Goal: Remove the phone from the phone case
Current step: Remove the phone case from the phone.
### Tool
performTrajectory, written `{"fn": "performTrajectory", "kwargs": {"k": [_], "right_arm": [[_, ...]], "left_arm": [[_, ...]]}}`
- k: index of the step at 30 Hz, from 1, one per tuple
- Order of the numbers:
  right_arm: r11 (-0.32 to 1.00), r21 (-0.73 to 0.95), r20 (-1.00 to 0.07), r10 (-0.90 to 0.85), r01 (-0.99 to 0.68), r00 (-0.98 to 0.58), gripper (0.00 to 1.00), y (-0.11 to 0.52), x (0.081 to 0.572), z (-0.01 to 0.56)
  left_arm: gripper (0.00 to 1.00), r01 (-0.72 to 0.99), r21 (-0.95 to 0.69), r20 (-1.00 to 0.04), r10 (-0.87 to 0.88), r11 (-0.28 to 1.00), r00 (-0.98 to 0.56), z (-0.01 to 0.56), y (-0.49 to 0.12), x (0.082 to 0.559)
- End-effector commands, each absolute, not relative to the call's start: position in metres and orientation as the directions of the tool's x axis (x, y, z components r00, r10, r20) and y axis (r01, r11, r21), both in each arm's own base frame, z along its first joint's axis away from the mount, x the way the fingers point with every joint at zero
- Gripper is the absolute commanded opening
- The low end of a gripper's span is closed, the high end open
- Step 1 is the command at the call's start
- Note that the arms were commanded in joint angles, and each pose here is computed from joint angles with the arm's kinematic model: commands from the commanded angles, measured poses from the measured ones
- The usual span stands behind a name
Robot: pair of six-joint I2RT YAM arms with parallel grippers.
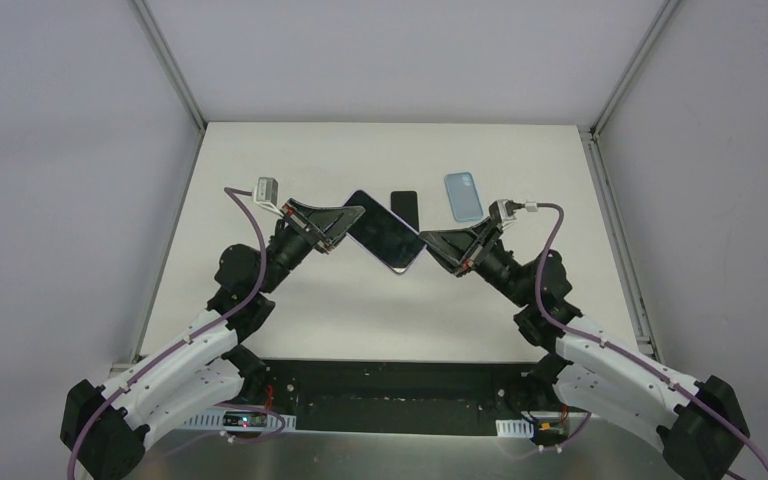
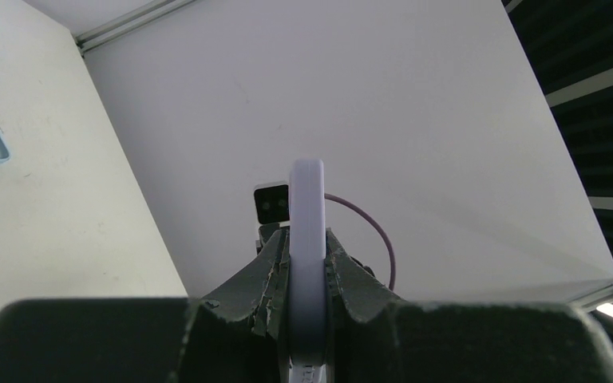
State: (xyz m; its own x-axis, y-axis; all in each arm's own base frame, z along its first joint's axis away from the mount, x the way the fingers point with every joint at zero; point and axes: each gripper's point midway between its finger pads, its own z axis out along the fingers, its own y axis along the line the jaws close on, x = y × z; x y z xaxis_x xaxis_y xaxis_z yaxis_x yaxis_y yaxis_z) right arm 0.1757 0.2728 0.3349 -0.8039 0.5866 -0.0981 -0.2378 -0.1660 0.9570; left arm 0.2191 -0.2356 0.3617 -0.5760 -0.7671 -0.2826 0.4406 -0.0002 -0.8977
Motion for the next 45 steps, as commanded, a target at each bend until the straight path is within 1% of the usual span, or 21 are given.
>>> {"fn": "performTrajectory", "kwargs": {"k": [1, 10, 16, 23, 32, 35, 37, 40, 43, 45], "right_arm": [[-0.364, 0.864, -0.099, 0.554, -0.347, -0.827, 0.15, 0.260, 0.157, 0.394], [-0.481, 0.772, -0.133, 0.518, -0.416, -0.845, 0.00, 0.251, 0.139, 0.431], [-0.522, 0.705, -0.177, 0.526, -0.480, -0.832, 0.00, 0.244, 0.128, 0.446], [-0.559, 0.649, -0.228, 0.505, -0.516, -0.833, 0.00, 0.241, 0.115, 0.459], [-0.533, 0.646, -0.269, 0.511, -0.547, -0.816, 0.00, 0.244, 0.114, 0.452], [-0.514, 0.653, -0.284, 0.516, -0.557, -0.809, 0.00, 0.244, 0.114, 0.444], [-0.502, 0.670, -0.272, 0.519, -0.547, -0.810, 0.10, 0.243, 0.119, 0.438], [-0.495, 0.680, -0.265, 0.522, -0.541, -0.811, 0.29, 0.240, 0.121, 0.436], [-0.479, 0.689, -0.266, 0.530, -0.543, -0.805, 0.42, 0.237, 0.122, 0.434], [-0.464, 0.699, -0.267, 0.537, -0.544, -0.800, 0.47, 0.236, 0.123, 0.432]], "left_arm": [[0.00, 0.552, -0.826, -0.253, -0.799, -0.115, -0.545, 0.420, -0.223, 0.205], [0.00, 0.533, -0.838, -0.242, -0.793, -0.120, -0.559, 0.417, -0.229, 0.211], [0.00, 0.501, -0.853, -0.205, -0.790, -0.145, -0.577, 0.410, -0.234, 0.220], [0.00, 0.485, -0.853, -0.167, -0.777, -0.195, -0.607, 0.413, -0.241, 0.225], [0.00, 0.495, -0.839, -0.153, -0.777, -0.224, -0.611, 0.423, -0.240, 0.223], [0.00, 0.519, -0.824, -0.162, -0.782, -0.228, -0.602, 0.432, -0.236, 0.218], [0.00, 0.537, -0.811, -0.168, -0.789, -0.229, -0.591, 0.438, -0.233, 0.215], [0.00, 0.555, -0.798, -0.174, -0.793, -0.234, -0.583, 0.446, -0.230, 0.211], [0.00, 0.567, -0.789, -0.177, -0.797, -0.235, -0.578, 0.451, -0.228, 0.210], [0.00, 0.573, -0.785, -0.177, -0.800, -0.236, -0.572, 0.454, -0.227, 0.209]]}}
